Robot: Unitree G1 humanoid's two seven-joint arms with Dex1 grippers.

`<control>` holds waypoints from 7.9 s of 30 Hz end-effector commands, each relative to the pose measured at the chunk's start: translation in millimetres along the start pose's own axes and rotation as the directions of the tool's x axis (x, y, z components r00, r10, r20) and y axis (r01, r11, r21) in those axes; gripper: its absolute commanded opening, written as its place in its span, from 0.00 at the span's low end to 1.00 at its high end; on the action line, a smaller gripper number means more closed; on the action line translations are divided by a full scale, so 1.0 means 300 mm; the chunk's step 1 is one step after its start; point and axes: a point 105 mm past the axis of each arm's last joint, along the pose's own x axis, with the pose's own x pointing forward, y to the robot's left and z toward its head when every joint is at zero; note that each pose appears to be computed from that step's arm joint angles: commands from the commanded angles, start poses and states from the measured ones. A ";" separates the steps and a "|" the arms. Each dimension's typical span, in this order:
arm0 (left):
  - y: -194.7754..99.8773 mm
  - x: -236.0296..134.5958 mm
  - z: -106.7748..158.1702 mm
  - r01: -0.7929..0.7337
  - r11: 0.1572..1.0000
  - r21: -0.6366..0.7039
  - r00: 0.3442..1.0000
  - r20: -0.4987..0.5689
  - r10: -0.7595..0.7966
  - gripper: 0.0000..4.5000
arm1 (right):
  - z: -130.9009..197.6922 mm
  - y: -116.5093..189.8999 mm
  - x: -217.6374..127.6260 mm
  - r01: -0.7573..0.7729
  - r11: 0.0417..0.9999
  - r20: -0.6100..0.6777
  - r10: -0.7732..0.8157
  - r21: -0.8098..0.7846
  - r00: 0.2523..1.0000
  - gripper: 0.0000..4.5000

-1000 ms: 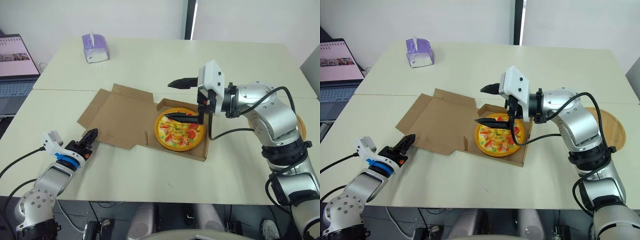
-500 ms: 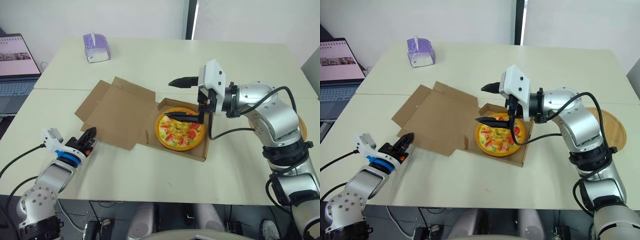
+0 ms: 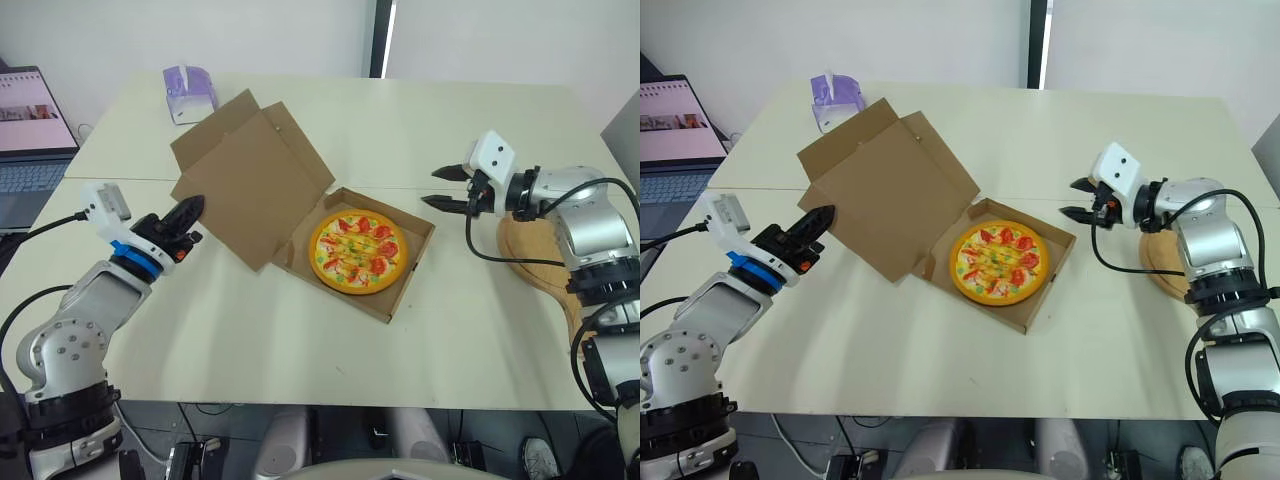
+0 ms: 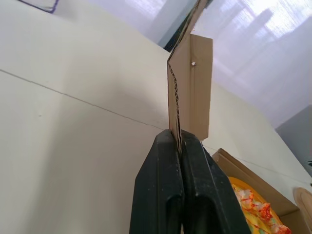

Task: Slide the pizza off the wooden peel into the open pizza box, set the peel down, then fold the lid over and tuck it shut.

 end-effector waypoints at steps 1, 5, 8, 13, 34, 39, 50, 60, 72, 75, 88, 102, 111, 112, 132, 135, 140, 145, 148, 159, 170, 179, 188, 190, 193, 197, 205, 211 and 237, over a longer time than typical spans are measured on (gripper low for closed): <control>-0.035 0.030 0.027 0.051 0.997 0.054 0.999 -0.004 -0.051 0.00 | -0.040 -0.009 0.004 -0.004 1.000 -0.029 0.003 -0.030 1.000 0.24; -0.072 0.093 0.050 0.107 0.990 0.095 0.994 -0.018 -0.105 0.00 | -0.099 0.050 0.019 -0.066 0.997 -0.034 0.067 0.037 0.997 0.01; -0.095 0.131 0.066 0.140 0.984 0.108 0.990 -0.019 -0.139 0.00 | -0.097 0.084 0.011 -0.112 0.993 -0.027 0.113 0.038 0.993 0.01; -0.141 0.207 0.093 0.207 0.965 0.162 0.978 -0.036 -0.204 0.00 | -0.073 0.186 -0.015 -0.222 0.973 0.007 0.222 0.064 0.975 0.01; -0.242 0.441 0.131 0.344 0.843 0.413 0.937 -0.086 -0.340 0.00 | 0.069 0.494 -0.063 -0.372 0.902 0.132 0.350 0.220 0.927 0.01; -0.239 0.448 0.129 0.350 0.835 0.425 0.934 -0.094 -0.344 0.00 | 0.034 0.414 -0.057 -0.247 0.946 0.088 0.233 0.209 0.968 0.01; -0.235 0.445 0.148 0.333 0.832 0.444 0.938 -0.069 -0.339 0.00 | 0.152 0.071 -0.101 0.111 0.972 0.217 -0.156 0.206 0.964 0.27; -0.259 0.449 0.146 0.336 0.820 0.464 0.935 -0.056 -0.351 0.00 | 0.344 -0.090 -0.034 0.260 0.887 0.347 -0.398 0.382 0.849 1.00; -0.264 0.449 0.137 0.344 0.813 0.469 0.931 -0.059 -0.360 0.00 | 0.362 -0.128 0.010 0.224 0.815 0.329 -0.444 0.534 0.834 0.91; -0.261 0.447 0.138 0.343 0.814 0.470 0.932 -0.058 -0.359 0.00 | 0.366 -0.124 0.010 0.203 0.805 0.338 -0.443 0.557 0.830 0.71; -0.272 0.449 0.146 0.352 0.806 0.476 0.927 -0.058 -0.371 0.00 | 0.344 -0.102 0.057 0.178 0.814 0.316 -0.403 0.553 0.859 0.00; -0.276 0.448 0.146 0.359 0.800 0.481 0.924 -0.065 -0.376 0.00 | 0.317 -0.110 0.084 0.212 0.817 0.289 -0.414 0.537 0.863 0.35; -0.275 0.447 0.147 0.358 0.799 0.483 0.924 -0.063 -0.377 0.00 | 0.338 -0.128 0.072 0.195 0.808 0.330 -0.429 0.556 0.841 0.01; -0.274 0.447 0.147 0.358 0.799 0.483 0.924 -0.063 -0.376 0.00 | 0.341 -0.126 0.072 0.192 0.810 0.334 -0.427 0.555 0.840 0.01; -0.329 0.469 0.187 0.327 0.778 0.536 0.925 -0.011 -0.381 0.00 | 0.431 -0.164 0.063 0.286 0.806 0.378 -0.516 0.519 0.769 0.01; -0.337 0.465 0.187 0.316 0.777 0.545 0.926 -0.001 -0.377 0.00 | 0.444 -0.137 0.076 0.289 0.809 0.376 -0.514 0.512 0.771 0.01; -0.349 0.434 0.161 0.271 0.746 0.608 0.937 0.012 -0.349 0.00 | 0.471 -0.093 0.073 0.333 0.803 0.366 -0.539 0.494 0.758 0.01; -0.360 0.403 0.123 0.218 0.726 0.652 0.945 0.044 -0.324 0.00 | 0.483 -0.047 0.089 0.351 0.792 0.356 -0.557 0.500 0.750 0.01; -0.347 0.395 0.115 0.187 0.741 0.645 0.951 0.070 -0.300 0.00 | 0.480 -0.029 0.099 0.344 0.788 0.354 -0.557 0.510 0.752 0.01; -0.293 0.378 0.127 0.127 0.758 0.640 0.959 0.114 -0.258 0.73 | 0.474 -0.019 0.108 0.317 0.793 0.365 -0.542 0.519 0.757 0.00; -0.255 0.376 0.147 0.044 0.776 0.630 0.967 0.168 -0.192 0.64 | 0.468 -0.028 0.097 0.325 0.785 0.360 -0.552 0.527 0.752 0.00; -0.283 0.376 0.153 0.069 0.763 0.643 0.965 0.151 -0.214 0.02 | 0.491 -0.011 0.096 0.322 0.786 0.356 -0.549 0.528 0.756 0.00; -0.350 0.351 0.148 0.129 0.754 0.644 0.958 0.116 -0.263 0.01 | 0.519 0.091 0.114 0.285 0.774 0.334 -0.531 0.566 0.779 0.00; -0.351 0.342 0.145 0.126 0.760 0.638 0.959 0.119 -0.259 0.01 | 0.517 0.096 0.109 0.290 0.763 0.327 -0.542 0.578 0.774 0.00; -0.357 0.328 0.143 0.124 0.771 0.625 0.959 0.125 -0.255 0.01 | 0.516 0.104 0.099 0.295 0.748 0.319 -0.556 0.594 0.768 0.00; -0.363 0.313 0.125 0.126 0.775 0.620 0.960 0.121 -0.253 0.01 | 0.501 0.147 0.097 0.282 0.735 0.307 -0.554 0.616 0.774 0.00; -0.373 0.256 0.088 0.128 0.776 0.617 0.955 0.133 -0.263 0.01 | 0.481 0.209 0.080 0.267 0.712 0.292 -0.558 0.649 0.777 0.00; -0.371 0.225 0.059 0.115 0.787 0.606 0.958 0.140 -0.249 0.01 | 0.460 0.232 0.073 0.256 0.693 0.274 -0.556 0.674 0.785 0.00; -0.332 0.046 -0.095 0.030 0.789 0.614 0.974 0.161 -0.162 0.01 | 0.386 0.402 0.058 0.102 0.739 0.262 -0.360 0.666 0.896 0.00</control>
